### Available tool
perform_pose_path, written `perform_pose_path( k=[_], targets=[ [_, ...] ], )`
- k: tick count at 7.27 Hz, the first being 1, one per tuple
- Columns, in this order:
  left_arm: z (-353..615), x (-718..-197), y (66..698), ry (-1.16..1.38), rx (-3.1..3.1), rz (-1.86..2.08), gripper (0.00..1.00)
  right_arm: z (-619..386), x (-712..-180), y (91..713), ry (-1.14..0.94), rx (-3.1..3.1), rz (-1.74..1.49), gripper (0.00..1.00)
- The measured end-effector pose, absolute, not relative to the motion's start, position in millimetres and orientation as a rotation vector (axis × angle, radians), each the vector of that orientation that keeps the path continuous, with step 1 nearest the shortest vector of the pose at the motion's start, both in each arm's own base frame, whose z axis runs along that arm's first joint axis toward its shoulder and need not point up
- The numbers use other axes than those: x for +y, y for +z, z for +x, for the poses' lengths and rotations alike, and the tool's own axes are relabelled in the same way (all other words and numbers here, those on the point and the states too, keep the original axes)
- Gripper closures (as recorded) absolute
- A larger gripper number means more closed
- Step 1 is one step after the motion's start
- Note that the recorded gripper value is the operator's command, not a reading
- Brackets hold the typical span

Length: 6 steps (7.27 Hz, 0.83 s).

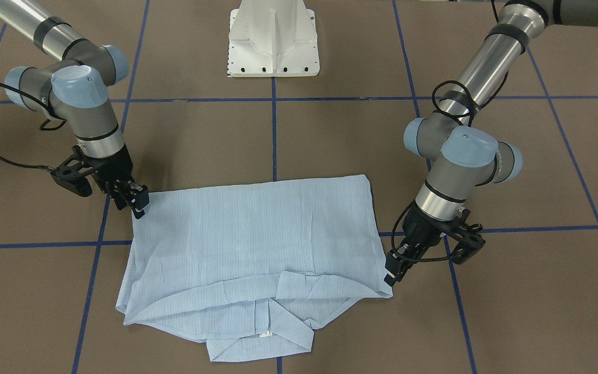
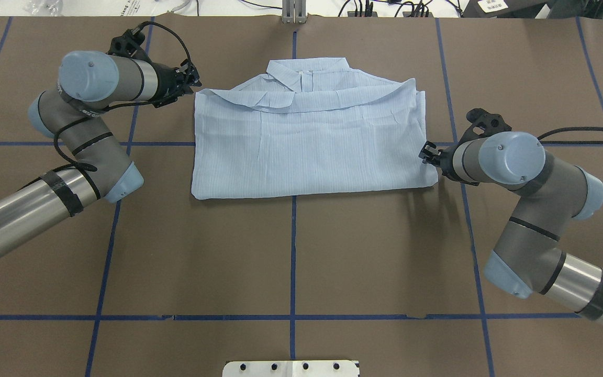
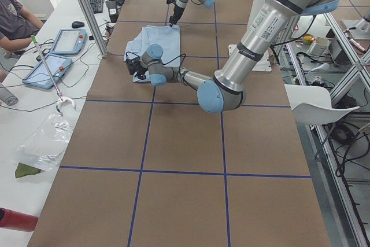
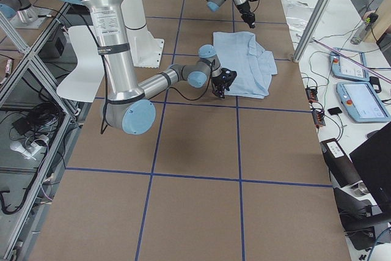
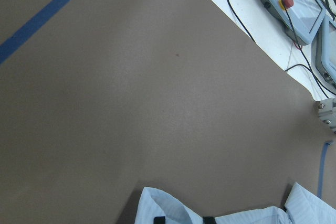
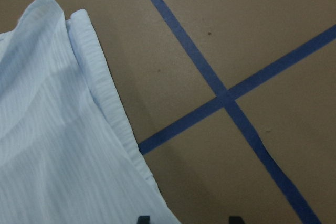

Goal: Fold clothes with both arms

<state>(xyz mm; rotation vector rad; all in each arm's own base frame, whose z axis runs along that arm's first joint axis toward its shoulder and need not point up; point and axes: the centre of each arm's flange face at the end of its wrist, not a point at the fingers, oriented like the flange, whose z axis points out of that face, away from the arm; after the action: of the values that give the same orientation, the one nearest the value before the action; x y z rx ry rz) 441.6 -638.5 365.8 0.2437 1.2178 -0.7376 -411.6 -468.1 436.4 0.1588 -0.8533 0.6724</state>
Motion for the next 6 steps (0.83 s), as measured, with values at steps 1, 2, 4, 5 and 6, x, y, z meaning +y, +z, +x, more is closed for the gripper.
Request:
perform_pose_path(
  k=[1, 2, 4, 5, 6],
  targets=[
    [441.3, -638.1, 364.7, -0.737, 1.220, 0.244, 0.65, -411.0, -462.1, 441.9, 0.667, -0.873, 0.159, 1.00],
    [440.9, -638.0, 364.0, -0.737, 1.222, 0.245, 0.65, -411.9, -459.3, 441.9, 0.669, -0.888, 0.157, 1.00],
    [438.5, -635.6, 367.8, -0.737, 1.220, 0.245, 0.65, -414.0, -458.9, 435.3, 0.675, -0.908, 0.155, 1.00],
    [437.4, -634.5, 370.8, -0.737, 1.217, 0.244, 0.65, -413.0, -458.0, 429.4, 0.673, -0.921, 0.155, 1.00],
    [436.9, -634.1, 372.3, -0.738, 1.216, 0.244, 0.65, -405.9, -453.2, 418.0, 0.670, -0.943, 0.156, 1.00]
  ],
)
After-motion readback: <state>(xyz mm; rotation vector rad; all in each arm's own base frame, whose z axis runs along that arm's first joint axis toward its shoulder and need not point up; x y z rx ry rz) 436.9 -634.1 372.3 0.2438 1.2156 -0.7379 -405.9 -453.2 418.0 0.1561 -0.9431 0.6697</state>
